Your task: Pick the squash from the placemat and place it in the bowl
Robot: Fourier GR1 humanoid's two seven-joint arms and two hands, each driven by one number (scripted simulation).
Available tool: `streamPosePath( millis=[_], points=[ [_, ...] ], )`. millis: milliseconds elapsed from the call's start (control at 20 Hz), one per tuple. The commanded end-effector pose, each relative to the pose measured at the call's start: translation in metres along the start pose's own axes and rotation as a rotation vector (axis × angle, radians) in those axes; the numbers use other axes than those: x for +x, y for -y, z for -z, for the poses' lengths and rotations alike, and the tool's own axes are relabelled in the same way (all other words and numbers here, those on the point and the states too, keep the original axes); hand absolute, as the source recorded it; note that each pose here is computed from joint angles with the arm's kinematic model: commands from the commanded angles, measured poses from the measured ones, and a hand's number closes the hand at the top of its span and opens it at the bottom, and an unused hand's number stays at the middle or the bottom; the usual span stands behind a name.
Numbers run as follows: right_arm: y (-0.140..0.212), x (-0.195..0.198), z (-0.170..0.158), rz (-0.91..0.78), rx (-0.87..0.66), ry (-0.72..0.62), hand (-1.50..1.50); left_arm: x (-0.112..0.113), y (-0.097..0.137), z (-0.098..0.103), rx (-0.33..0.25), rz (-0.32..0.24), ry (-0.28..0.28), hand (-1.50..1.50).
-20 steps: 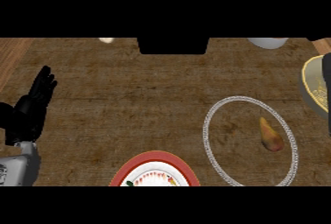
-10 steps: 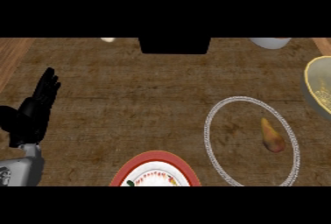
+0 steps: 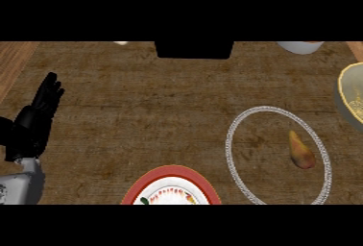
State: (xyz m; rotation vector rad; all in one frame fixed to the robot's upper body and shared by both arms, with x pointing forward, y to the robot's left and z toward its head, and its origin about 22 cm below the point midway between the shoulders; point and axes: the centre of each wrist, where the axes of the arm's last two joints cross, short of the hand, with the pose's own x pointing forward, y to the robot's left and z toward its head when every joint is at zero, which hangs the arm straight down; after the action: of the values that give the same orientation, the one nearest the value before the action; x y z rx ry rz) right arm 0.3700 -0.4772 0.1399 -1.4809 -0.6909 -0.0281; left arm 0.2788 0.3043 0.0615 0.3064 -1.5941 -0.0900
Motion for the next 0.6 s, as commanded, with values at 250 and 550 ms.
streamPosePath(
  millis=[250,550],
  points=[
    [-0.032,-0.055,0.004,0.11,0.21,-0.001,-1.5,-0.001,0.006,0.006,0.001,0.009,0.0,0.0],
    [0.003,-0.042,0.017,0.571,0.032,0.026,-1.5,-0.011,0.002,-0.006,0.016,-0.011,-0.028,0.0]
  ],
)
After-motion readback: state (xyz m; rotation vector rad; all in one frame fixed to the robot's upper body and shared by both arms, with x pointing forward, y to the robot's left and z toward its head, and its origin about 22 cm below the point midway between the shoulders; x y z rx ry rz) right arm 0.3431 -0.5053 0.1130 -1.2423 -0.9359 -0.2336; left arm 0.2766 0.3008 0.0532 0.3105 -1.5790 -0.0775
